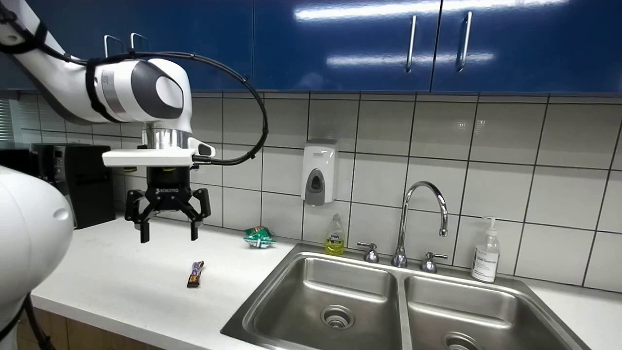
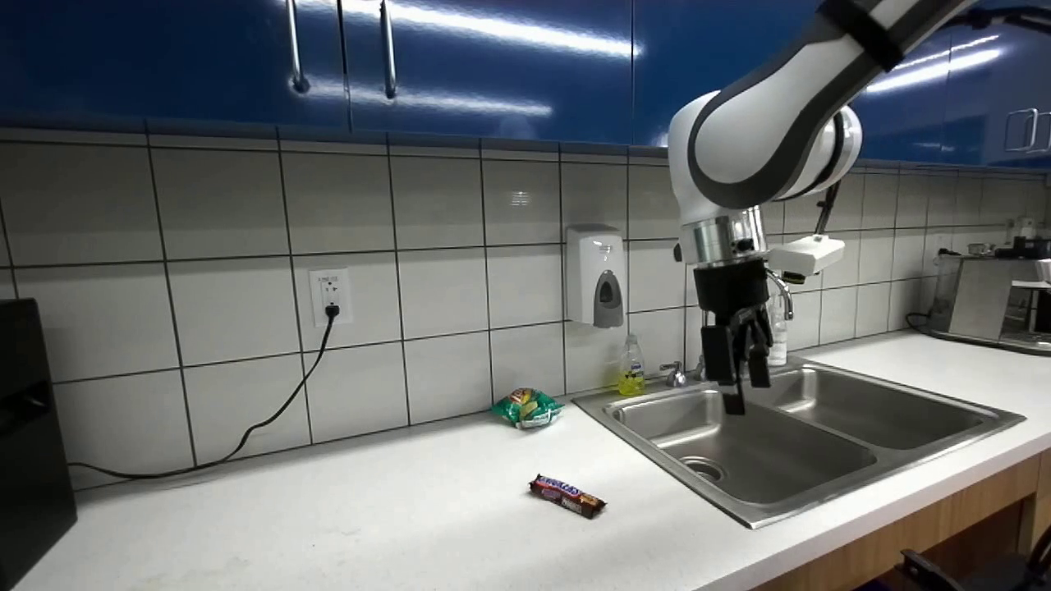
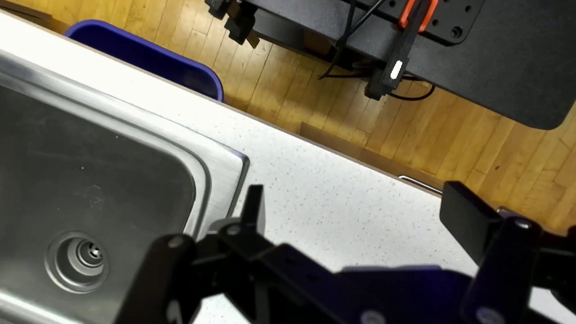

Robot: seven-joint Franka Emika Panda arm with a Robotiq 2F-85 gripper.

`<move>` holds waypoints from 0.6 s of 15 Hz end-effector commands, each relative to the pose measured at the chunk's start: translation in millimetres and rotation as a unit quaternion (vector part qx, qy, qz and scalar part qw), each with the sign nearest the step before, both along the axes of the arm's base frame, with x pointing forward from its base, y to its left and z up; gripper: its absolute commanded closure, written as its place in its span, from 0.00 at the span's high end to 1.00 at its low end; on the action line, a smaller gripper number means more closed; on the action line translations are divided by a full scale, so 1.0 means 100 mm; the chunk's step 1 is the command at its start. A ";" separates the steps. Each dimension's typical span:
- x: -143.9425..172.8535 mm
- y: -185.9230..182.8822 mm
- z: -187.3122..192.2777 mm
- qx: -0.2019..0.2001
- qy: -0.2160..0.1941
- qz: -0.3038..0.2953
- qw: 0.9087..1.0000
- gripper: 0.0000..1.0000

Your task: Put the snickers bar inside the sink

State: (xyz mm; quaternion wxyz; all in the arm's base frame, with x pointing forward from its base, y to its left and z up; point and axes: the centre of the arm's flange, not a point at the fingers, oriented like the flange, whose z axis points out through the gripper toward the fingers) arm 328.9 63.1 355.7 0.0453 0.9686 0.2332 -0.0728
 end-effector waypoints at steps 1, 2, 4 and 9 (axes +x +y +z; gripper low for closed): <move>0.34 0.20 -0.33 -0.003 0.000 0.011 1.000 1.00; 0.40 0.23 -0.40 0.000 -0.002 0.014 1.000 1.00; 0.53 0.31 -0.58 0.003 -0.004 0.018 1.000 1.00; 0.89 0.58 -0.94 0.006 0.000 0.026 1.000 1.00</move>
